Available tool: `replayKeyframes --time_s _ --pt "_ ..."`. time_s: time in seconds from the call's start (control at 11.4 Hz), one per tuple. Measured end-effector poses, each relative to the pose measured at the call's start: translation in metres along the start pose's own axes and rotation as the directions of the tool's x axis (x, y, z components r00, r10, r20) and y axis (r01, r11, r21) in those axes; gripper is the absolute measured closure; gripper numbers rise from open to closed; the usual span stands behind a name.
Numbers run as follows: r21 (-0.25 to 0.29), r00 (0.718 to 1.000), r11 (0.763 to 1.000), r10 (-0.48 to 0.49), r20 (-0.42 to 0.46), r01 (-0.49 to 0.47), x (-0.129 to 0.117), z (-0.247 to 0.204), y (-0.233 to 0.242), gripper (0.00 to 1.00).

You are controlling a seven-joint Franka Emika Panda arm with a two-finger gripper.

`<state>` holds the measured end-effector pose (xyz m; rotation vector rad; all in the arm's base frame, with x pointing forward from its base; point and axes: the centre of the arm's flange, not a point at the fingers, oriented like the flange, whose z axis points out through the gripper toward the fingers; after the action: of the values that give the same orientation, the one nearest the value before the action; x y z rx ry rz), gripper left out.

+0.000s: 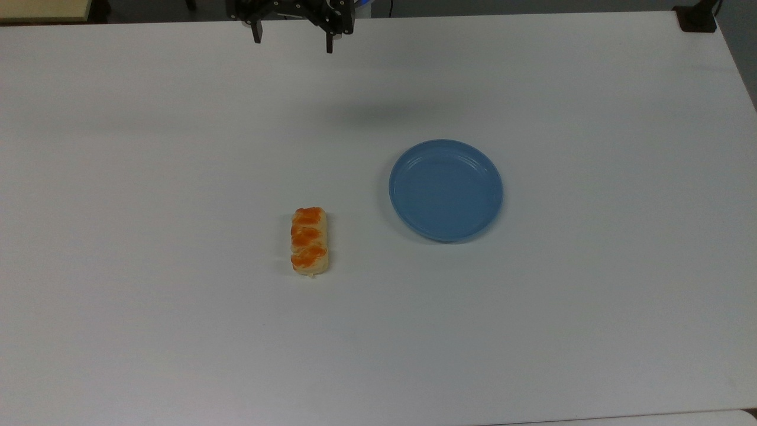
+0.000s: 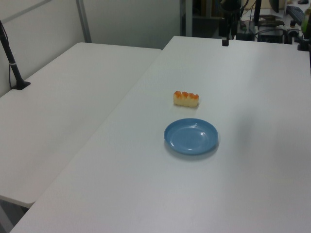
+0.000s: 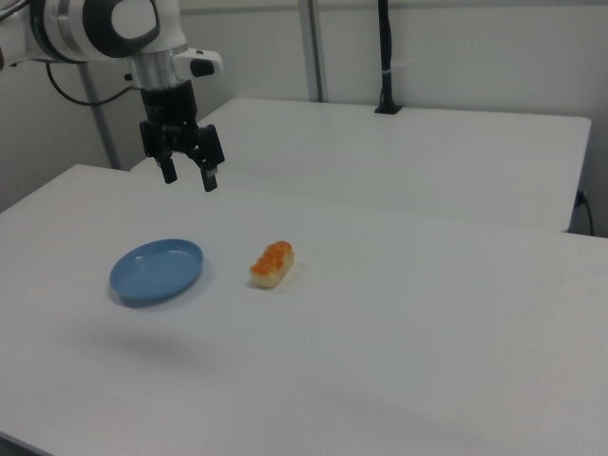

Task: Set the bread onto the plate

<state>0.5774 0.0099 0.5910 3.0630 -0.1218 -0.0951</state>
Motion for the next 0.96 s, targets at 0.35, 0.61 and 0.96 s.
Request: replayKeyframes --time_s 0.35,0.61,0.96 --pt "0.001 1.0 1.0 0.0 -0.007 0.0 0.001 0.0 0.0 0.0" --pt "-0.005 1.0 1.0 -0.01 0.013 0.011 0.009 0.014 -0.008 0.0" --pt "-0.003 0.997 1.0 -0.018 -0.073 0.018 0.044 0.041 -0.018 0.0"
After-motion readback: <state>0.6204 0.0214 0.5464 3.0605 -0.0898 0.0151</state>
